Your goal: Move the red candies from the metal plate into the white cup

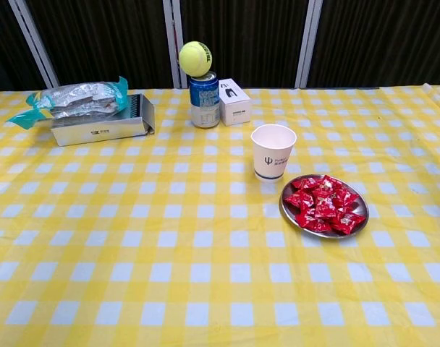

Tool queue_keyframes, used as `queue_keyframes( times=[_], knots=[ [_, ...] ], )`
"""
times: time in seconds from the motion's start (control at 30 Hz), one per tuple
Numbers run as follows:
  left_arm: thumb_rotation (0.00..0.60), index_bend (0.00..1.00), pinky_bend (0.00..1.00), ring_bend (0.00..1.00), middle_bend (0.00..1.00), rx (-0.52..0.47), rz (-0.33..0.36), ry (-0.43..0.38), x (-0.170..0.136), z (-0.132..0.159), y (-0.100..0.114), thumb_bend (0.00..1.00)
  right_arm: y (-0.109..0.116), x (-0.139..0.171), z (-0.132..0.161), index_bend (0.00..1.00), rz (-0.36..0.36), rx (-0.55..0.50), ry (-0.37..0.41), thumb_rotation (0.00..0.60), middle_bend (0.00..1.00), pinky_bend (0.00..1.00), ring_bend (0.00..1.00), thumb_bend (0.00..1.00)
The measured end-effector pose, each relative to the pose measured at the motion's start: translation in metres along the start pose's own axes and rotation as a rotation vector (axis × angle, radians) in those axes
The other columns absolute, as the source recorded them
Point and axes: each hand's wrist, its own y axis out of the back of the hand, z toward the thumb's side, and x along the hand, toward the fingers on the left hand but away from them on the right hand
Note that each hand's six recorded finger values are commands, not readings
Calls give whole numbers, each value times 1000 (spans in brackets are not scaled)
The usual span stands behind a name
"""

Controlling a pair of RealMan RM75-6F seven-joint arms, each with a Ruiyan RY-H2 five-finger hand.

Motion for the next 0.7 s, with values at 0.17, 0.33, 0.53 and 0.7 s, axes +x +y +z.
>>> queue_keyframes(
  times=[0.17, 0.33, 0.53, 0.7],
  knots=[
    [600, 0, 0, 0, 0, 1, 3, -6, 0, 2, 0, 26, 0, 0, 1, 135, 5, -4, 3, 600, 78, 264, 65, 386],
    [600, 0, 0, 0, 0, -5, 7, -12, -1, 3, 0, 26, 6, -4, 7, 118, -8, -27, 16, 600, 74, 575, 281, 317],
    [600, 0, 0, 0, 0, -11, -5, -24, 0, 5, -1, 26, 14, -14, 25, 43, 1, -33, 50, 600, 75, 807, 652, 204],
    [600, 0, 0, 0, 0, -20, -9, -36, 1, 7, -2, 26, 9, -26, 47, 27, 67, -21, 77, 600, 76, 842, 699, 194]
  ],
)
